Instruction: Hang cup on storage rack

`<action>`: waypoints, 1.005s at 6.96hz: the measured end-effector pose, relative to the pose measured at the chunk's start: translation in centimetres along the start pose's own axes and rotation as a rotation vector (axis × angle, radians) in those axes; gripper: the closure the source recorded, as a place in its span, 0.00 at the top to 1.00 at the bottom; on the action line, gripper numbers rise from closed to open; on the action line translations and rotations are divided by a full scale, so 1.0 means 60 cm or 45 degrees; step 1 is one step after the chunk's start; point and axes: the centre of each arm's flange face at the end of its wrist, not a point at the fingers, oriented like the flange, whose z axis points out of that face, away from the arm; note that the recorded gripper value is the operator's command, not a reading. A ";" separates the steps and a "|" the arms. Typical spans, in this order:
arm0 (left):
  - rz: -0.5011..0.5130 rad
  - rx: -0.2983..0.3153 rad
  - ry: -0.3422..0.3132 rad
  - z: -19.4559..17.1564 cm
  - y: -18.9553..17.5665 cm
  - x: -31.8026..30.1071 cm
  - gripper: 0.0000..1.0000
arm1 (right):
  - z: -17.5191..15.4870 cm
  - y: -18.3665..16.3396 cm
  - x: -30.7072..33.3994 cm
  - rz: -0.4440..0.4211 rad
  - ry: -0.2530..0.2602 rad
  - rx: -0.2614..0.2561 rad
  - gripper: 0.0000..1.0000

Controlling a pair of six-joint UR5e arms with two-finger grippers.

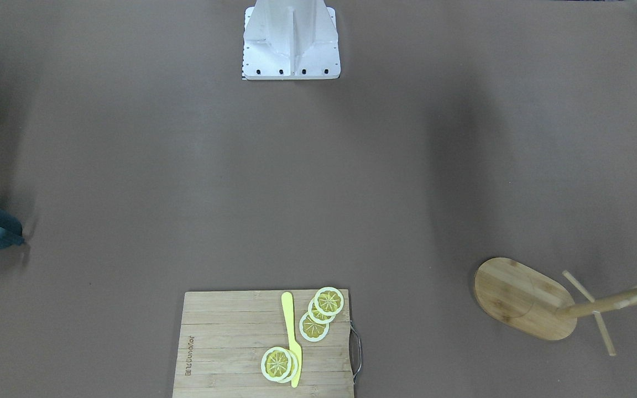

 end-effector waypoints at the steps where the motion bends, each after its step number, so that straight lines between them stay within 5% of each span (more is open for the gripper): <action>1: -0.005 0.003 0.031 0.001 0.001 0.003 0.98 | -0.014 -0.024 -0.023 0.017 -0.001 0.031 0.99; 3: -0.011 0.013 0.099 0.001 0.001 0.011 0.98 | 0.004 -0.060 -0.079 0.062 -0.011 0.079 0.98; 7: -0.005 0.023 0.114 -0.004 -0.005 0.016 0.98 | 0.145 -0.130 -0.160 0.179 -0.077 0.111 0.98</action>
